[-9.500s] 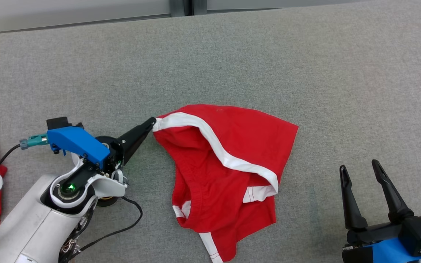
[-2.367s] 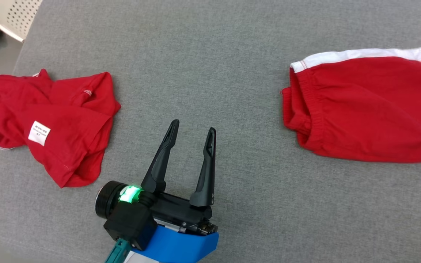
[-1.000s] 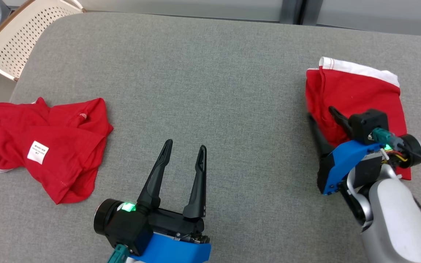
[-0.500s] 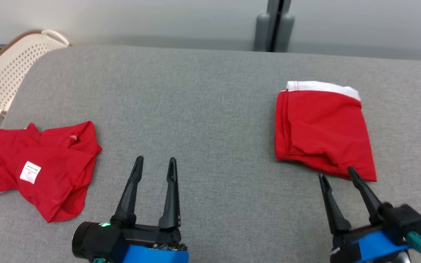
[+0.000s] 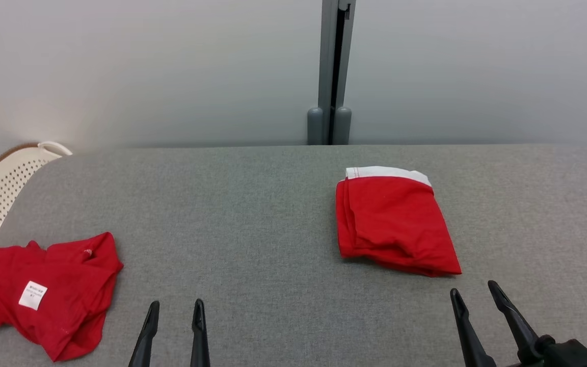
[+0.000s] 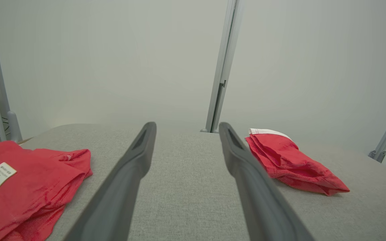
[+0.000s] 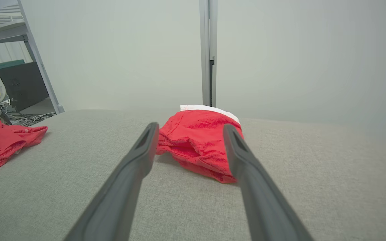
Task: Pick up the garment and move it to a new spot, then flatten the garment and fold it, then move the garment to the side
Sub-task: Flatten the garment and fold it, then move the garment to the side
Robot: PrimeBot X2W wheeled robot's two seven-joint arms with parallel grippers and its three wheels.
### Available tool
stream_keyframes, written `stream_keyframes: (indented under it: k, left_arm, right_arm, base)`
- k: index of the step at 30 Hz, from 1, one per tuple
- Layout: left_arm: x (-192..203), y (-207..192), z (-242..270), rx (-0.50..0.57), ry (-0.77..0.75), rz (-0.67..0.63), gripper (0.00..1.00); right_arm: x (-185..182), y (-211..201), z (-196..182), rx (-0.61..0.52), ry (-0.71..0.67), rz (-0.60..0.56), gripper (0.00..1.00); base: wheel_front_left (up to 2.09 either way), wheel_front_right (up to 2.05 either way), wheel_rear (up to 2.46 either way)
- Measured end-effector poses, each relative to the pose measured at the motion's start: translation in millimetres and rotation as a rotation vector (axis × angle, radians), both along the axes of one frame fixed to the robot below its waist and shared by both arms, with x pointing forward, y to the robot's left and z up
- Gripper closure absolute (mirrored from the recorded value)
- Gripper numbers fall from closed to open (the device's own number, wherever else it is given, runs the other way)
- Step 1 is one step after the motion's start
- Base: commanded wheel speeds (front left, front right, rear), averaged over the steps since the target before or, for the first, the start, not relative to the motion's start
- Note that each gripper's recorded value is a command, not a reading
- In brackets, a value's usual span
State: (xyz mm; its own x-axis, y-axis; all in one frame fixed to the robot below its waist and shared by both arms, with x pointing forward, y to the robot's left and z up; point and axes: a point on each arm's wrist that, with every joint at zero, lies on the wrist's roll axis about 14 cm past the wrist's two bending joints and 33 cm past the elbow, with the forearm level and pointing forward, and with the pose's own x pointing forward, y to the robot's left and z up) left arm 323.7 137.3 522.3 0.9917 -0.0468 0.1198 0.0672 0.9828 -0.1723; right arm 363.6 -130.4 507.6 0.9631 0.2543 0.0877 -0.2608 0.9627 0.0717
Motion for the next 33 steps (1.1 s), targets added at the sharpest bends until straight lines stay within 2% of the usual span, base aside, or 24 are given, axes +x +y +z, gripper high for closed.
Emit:
stream_keyframes:
  k: [7,17,33]
  left_arm:
    - [-27,3,-10,0.032,0.028,-0.005,0.0]
    - [-35,-1,-16,0.062,0.036,-0.034,0.0]
    - [-40,-2,-33,0.098,0.083,-0.044,0.0]
  right_arm:
    - [-26,-28,17,0.044,-0.049,-0.092,0.0]
    - [-41,-35,16,0.062,-0.046,-0.117,0.0]
    - [-45,-36,8,0.067,-0.024,-0.128,0.0]
  base:
    - [0.0,0.0,0.0]
    - [0.0,0.0,0.0]
    - [0.0,0.0,0.0]
